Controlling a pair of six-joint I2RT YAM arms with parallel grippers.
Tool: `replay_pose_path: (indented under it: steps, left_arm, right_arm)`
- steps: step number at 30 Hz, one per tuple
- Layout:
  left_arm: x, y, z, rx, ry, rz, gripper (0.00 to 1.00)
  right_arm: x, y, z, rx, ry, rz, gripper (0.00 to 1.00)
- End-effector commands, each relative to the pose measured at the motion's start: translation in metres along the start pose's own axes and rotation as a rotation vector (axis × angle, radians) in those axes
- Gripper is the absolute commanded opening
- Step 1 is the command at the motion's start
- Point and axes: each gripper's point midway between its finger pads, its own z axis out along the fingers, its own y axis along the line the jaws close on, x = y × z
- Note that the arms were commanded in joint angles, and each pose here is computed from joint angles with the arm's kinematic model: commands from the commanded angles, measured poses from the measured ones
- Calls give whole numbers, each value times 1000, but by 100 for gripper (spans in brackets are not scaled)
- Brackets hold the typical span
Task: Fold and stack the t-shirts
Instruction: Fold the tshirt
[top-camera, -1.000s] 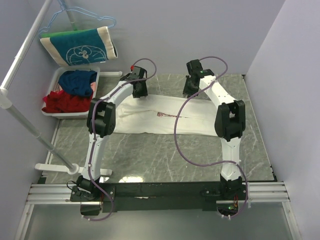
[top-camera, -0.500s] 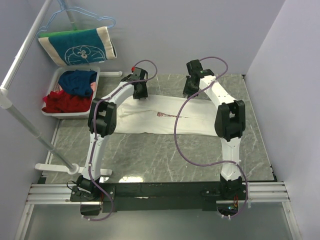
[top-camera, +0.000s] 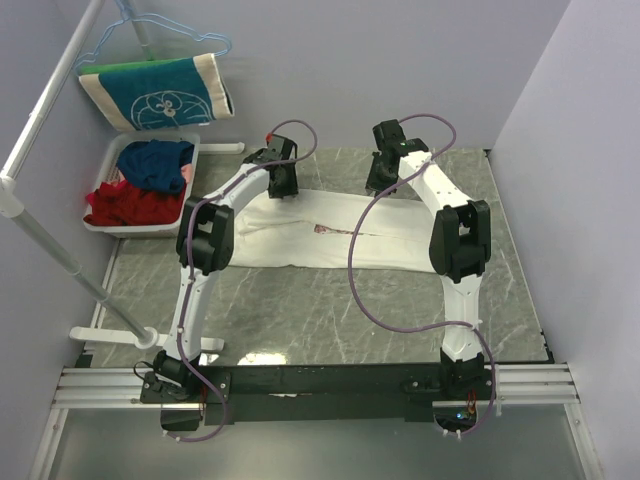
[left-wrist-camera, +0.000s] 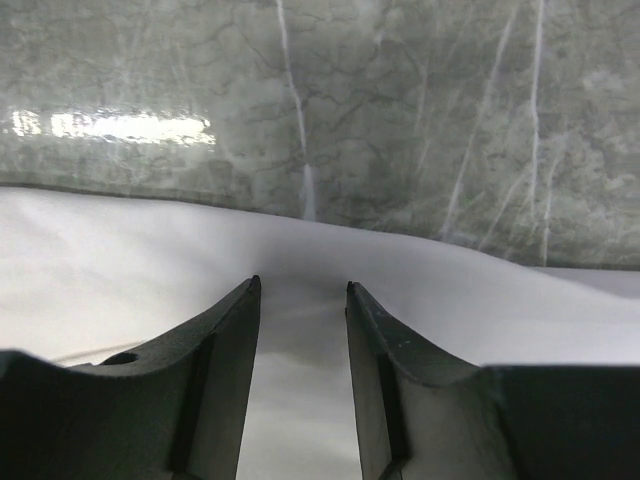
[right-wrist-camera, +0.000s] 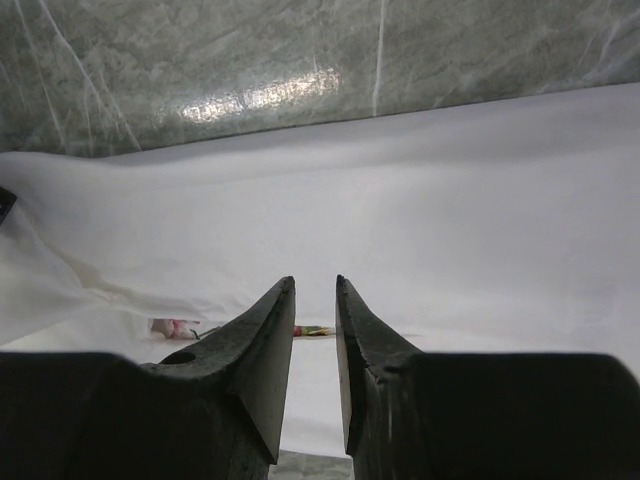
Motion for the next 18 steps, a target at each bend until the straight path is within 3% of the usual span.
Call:
replay_pose_path:
  steps: [1,13,18]
  left_arm:
    - [-20,-28,-36,80,-58,24,45]
    - [-5,-19,-24,5,-27,43,41]
    - [-2,-16,-20,-16,-19,48,21]
  right_arm:
    - [4,-6,1,18,12,10,31]
    - [9,-10,4,31,24,11,31]
    - [9,-9,3,29,24,11,31]
